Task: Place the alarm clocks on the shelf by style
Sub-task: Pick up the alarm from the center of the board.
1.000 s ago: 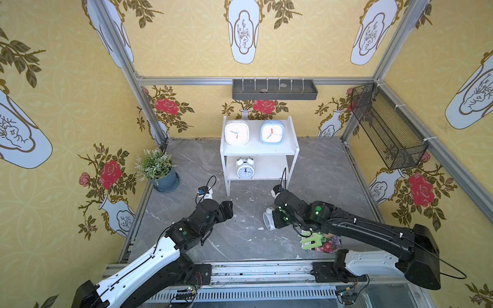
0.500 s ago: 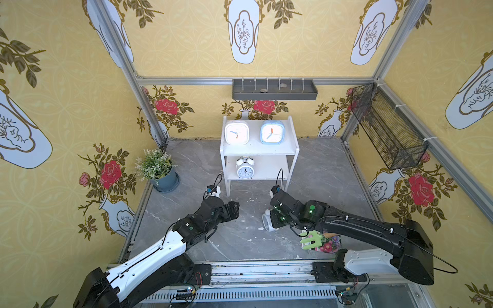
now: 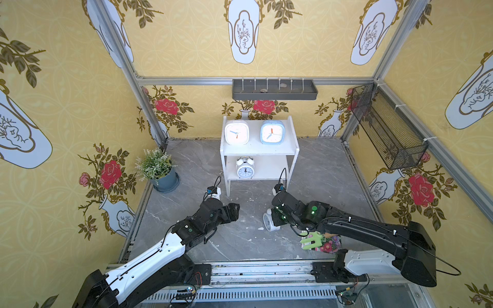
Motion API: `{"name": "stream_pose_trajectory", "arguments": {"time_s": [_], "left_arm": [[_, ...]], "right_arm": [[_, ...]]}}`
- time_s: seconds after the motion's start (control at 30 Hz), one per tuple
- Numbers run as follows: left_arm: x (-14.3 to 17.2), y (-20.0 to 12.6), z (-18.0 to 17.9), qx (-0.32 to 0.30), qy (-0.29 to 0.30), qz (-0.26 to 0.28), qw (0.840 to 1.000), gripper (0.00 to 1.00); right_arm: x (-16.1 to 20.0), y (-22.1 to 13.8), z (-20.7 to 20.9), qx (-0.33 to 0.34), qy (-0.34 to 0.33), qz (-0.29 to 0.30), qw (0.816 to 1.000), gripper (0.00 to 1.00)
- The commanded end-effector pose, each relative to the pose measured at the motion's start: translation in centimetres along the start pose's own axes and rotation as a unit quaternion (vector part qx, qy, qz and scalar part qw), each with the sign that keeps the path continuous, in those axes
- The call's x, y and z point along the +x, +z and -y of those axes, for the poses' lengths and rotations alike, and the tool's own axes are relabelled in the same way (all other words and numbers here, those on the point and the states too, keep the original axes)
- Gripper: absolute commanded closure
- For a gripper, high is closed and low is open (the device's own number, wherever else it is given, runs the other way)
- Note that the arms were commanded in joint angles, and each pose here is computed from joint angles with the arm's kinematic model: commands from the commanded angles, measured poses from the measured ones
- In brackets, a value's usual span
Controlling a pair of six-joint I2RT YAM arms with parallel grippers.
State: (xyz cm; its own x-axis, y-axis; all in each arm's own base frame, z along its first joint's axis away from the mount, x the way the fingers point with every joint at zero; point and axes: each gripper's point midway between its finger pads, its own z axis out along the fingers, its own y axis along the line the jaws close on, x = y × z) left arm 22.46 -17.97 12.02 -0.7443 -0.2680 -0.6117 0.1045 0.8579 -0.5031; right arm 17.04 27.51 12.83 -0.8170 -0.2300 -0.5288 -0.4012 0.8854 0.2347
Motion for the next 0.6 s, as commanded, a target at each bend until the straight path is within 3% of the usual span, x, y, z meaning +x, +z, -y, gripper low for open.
{"name": "stream_pose_trajectory", "arguments": {"time_s": [0.0, 0.23, 0.57], "left_arm": [[-0.3, 0.0, 0.3, 0.008, 0.012, 0.008, 1.000, 0.09], [-0.4, 0.2, 0.7, 0.009, 0.028, 0.006, 1.000, 0.10], [-1.1, 0.3, 3.3, 0.007, 0.104, 0.017, 0.994, 0.07]], "right_arm": [[-0.5, 0.1, 0.3, 0.011, 0.009, 0.014, 1.000, 0.89], [-0.5, -0.1, 0.4, 0.014, 0.005, 0.018, 1.000, 1.00], [-1.8, -2.4, 0.0, 0.004, -0.008, 0.040, 0.999, 1.00]]}}
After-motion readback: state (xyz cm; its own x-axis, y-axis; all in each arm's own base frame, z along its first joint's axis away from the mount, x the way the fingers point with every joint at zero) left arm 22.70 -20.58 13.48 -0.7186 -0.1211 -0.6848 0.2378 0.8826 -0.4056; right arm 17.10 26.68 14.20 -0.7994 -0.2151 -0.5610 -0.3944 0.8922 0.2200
